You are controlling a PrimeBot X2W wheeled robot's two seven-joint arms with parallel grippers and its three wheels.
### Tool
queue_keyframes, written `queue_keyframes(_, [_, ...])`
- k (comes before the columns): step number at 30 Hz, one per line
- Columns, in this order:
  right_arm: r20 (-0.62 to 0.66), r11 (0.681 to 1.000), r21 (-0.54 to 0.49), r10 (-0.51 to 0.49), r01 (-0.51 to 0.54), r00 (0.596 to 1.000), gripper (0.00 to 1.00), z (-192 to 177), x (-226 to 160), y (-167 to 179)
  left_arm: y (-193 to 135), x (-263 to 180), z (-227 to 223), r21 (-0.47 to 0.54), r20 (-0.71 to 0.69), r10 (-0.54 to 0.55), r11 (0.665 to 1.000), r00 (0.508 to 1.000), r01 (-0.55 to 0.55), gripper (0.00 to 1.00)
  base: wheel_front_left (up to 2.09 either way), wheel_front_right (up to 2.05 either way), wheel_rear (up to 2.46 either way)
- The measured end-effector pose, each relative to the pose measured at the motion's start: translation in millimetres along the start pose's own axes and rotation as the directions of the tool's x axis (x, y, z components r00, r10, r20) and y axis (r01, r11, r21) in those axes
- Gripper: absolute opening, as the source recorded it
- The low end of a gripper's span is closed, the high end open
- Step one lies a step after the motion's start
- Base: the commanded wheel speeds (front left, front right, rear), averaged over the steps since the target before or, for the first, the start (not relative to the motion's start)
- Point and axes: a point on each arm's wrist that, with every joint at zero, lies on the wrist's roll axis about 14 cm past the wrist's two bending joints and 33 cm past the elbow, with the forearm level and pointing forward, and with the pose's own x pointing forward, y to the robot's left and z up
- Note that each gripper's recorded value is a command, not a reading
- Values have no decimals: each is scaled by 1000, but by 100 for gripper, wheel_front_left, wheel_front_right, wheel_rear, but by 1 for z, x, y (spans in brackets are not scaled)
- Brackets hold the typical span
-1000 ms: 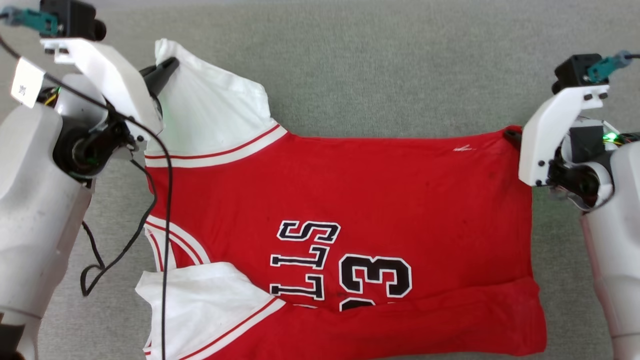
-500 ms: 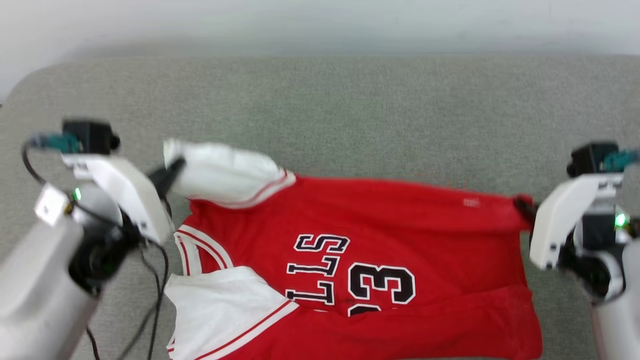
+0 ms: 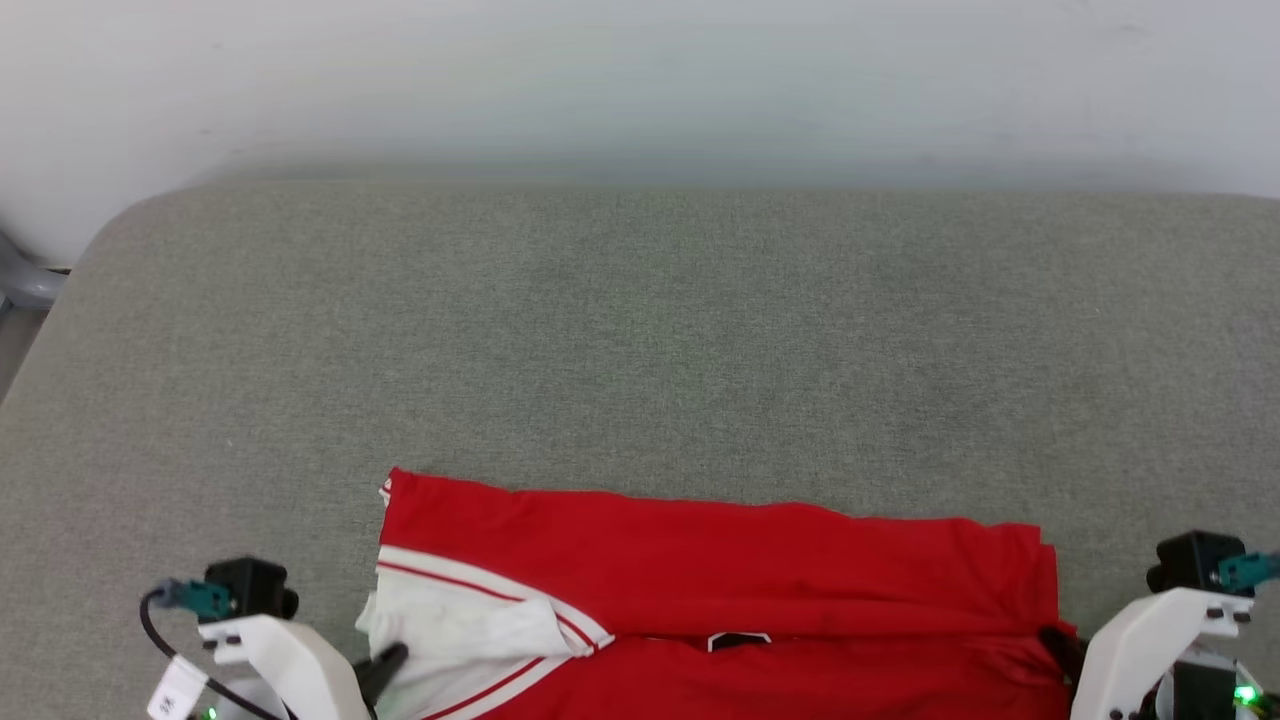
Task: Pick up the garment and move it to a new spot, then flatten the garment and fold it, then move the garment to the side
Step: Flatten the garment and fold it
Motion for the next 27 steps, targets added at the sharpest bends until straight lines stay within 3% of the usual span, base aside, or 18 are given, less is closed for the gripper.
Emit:
queue_keyframes(2, [-8, 1000, 15, -3, 3, 1000, 0, -9, -2, -1, 0, -2, -14, -36, -25, 0, 999, 1000, -1, 0, 0, 0, 0])
queue_keyframes(3, [-9, 1000, 26, -5, 6, 1000, 24, -12, -2, -2, 0, -2, -20, -50, -33, 0, 999, 999, -2, 0, 0, 0, 0])
queue_keyframes(4, [-12, 999, 33, -6, 6, 1000, 87, -16, -3, -2, 0, -3, -24, -56, -37, -1, 998, 999, -1, 5, 0, 0, 0])
queue_keyframes(5, [-10, 999, 40, -7, 7, 1000, 100, -19, -3, -2, -2, -2, -26, -64, -31, -4, 998, 1000, 2, 43, 0, 0, 0])
queue_keyframes(6, [-2, 999, 50, -6, 7, 1000, 100, -21, -4, -2, -4, -1, -27, -73, -26, -13, 997, 1000, 11, 84, 0, 0, 0])
queue_keyframes(7, [5, 999, 51, -5, 5, 1000, 100, -23, -4, -1, -7, 0, -29, -78, -23, -20, 997, 1000, 18, 100, 0, 0, 0])
queue_keyframes(12, [182, 998, 62, 13, -25, 983, 100, 2, -12, 6, -19, 3, -15, -83, 91, -57, 994, 994, 64, 100, 0, 0, 0])
queue_keyframes(18, [366, 999, 48, 6, -25, 931, 100, 33, -30, 7, -32, -3, 32, -1, 311, -89, 996, 946, 94, 100, 0, 0, 0])
queue_keyframes(22, [391, 999, 44, -30, 14, 920, 100, 40, -40, -3, -45, -15, 63, 44, 470, -116, 993, 875, 108, 100, 0, 0, 0])
queue_keyframes(27, [332, 998, 30, -62, 55, 941, 100, 35, -42, -11, -56, -35, 94, 126, 625, -126, 990, 770, 59, 100, 0, 0, 0])
